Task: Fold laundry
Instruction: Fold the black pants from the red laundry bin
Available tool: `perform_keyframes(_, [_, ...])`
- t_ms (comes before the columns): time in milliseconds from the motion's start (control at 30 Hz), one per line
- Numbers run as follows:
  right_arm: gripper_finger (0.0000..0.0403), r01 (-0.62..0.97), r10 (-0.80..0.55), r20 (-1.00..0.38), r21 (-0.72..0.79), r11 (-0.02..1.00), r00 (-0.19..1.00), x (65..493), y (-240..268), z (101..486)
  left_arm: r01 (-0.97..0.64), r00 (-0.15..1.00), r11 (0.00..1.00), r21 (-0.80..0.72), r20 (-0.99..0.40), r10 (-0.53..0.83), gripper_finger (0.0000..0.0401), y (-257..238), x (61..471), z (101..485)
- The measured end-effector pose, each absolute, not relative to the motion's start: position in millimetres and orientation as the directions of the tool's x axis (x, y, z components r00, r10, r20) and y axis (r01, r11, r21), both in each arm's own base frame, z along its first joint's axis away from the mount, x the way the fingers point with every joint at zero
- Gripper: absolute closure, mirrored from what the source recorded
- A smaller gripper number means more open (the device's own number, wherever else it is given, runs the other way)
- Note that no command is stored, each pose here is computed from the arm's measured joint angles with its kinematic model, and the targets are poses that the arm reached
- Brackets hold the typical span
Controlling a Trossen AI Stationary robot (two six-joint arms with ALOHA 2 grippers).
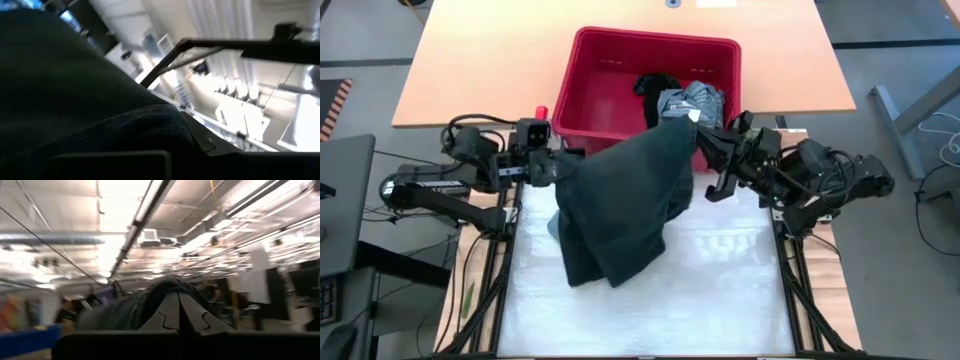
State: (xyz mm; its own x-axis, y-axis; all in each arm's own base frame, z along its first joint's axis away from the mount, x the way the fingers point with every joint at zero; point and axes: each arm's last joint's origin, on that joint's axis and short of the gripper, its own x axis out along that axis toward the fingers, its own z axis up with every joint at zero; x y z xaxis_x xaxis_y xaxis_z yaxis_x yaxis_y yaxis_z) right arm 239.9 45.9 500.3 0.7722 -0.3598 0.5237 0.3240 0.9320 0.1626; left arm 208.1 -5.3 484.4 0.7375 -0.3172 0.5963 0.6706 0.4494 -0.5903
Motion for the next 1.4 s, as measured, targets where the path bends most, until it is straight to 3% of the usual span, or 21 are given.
perform_keyframes(167, [0.0387,0.253,-0.317,0.501,0.193,0.948,0.805,239.2,44.1,498.8,0.608,0.792,0.490,-0.625,0.520,-0.319,0.0401,-5.6,200.2,481.2])
perform_keyframes(300, [0.0387,0.267,-0.328,0.423,0.198,0.943,0.845,245.2,39.1,490.8,0.524,0.845,0.560,-0.642,0.476,-0.244,0.0401,-3.7,194.0,479.0])
perform_keyframes(600, [0.0387,0.349,-0.349,0.018,-0.029,0.937,0.937,246.2,32.8,452.1,0.416,0.881,0.587,-0.695,0.469,-0.068,0.0401,1.4,193.3,477.7])
perform_keyframes(733, [0.0387,0.301,-0.302,-0.096,-0.021,0.953,0.949,256.7,36.1,409.1,0.388,0.881,0.579,-0.717,0.473,-0.006,0.0401,3.3,193.3,477.9])
perform_keyframes(867, [0.0387,0.291,-0.291,-0.008,0.029,0.956,0.957,268.7,38.8,368.7,0.388,0.881,0.563,-0.729,0.474,0.007,0.0401,3.0,193.3,478.0])
perform_keyframes(967, [0.0387,0.312,-0.312,0.147,0.029,0.950,0.939,269.4,36.0,367.1,0.405,0.880,0.540,-0.738,0.475,-0.012,0.0401,-0.4,193.8,477.9])
perform_keyframes(1133, [0.0387,0.322,-0.318,0.180,0.009,0.947,0.931,282.5,14.5,357.9,0.426,0.882,0.502,-0.753,0.469,-0.046,0.0401,-6.9,200.3,475.6])
perform_keyframes(1400, [0.0387,-0.028,-0.037,0.445,0.140,0.990,0.895,314.2,0.0,351.2,0.465,0.862,0.490,-0.738,0.504,-0.058,0.0401,-14.5,201.6,478.0])
